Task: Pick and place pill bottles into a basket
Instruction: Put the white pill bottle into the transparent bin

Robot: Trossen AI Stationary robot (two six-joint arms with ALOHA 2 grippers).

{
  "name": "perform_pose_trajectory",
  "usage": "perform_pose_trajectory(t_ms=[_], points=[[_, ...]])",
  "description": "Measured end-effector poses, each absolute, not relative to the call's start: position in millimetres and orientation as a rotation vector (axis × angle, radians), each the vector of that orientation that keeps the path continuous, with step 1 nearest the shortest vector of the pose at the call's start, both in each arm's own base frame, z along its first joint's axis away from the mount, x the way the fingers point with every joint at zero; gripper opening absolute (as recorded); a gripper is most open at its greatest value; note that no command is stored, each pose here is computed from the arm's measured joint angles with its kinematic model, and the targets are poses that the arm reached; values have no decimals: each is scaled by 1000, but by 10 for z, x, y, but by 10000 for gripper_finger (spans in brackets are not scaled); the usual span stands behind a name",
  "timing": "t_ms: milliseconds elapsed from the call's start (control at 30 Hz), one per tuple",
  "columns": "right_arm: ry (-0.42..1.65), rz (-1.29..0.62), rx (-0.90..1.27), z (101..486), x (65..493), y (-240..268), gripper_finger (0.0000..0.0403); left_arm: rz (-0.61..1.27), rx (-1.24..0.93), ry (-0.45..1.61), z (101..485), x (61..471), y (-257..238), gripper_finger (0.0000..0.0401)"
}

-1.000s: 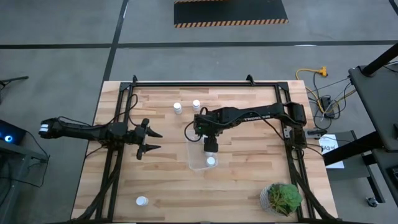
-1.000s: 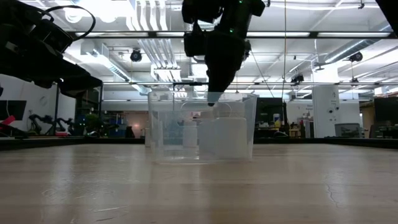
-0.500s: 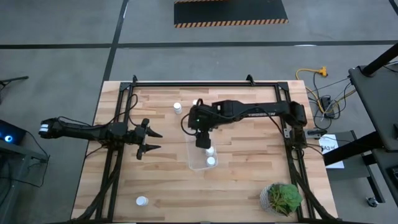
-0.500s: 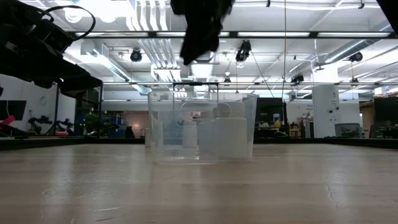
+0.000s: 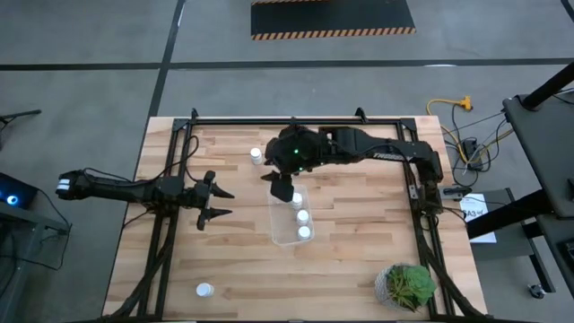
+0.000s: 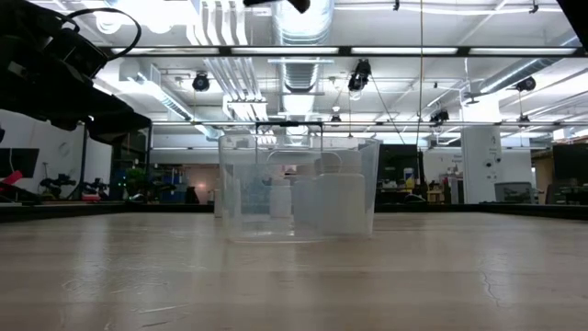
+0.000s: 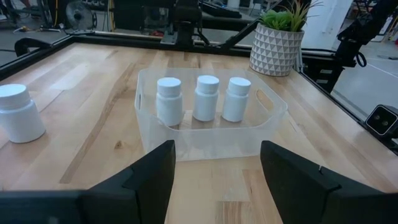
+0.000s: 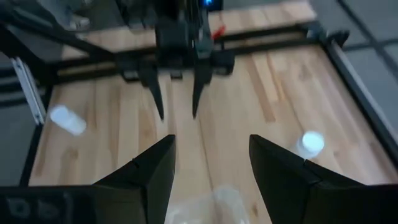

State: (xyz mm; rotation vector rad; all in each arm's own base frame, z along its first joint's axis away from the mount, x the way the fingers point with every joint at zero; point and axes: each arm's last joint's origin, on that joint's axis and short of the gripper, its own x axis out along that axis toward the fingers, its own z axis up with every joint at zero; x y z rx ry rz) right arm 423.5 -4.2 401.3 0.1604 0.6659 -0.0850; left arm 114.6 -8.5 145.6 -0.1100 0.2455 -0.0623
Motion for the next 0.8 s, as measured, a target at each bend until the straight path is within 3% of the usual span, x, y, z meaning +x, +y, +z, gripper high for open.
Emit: perform_pose_trajectory(t_ms=[367,800], points=[[507,-59,118,4480,4109,-41,194,-62,-110,245,1456,1146,-84,219],[610,-82,171,4578,3802,-38,194,-62,-110,245,1456,1146,-84,219]])
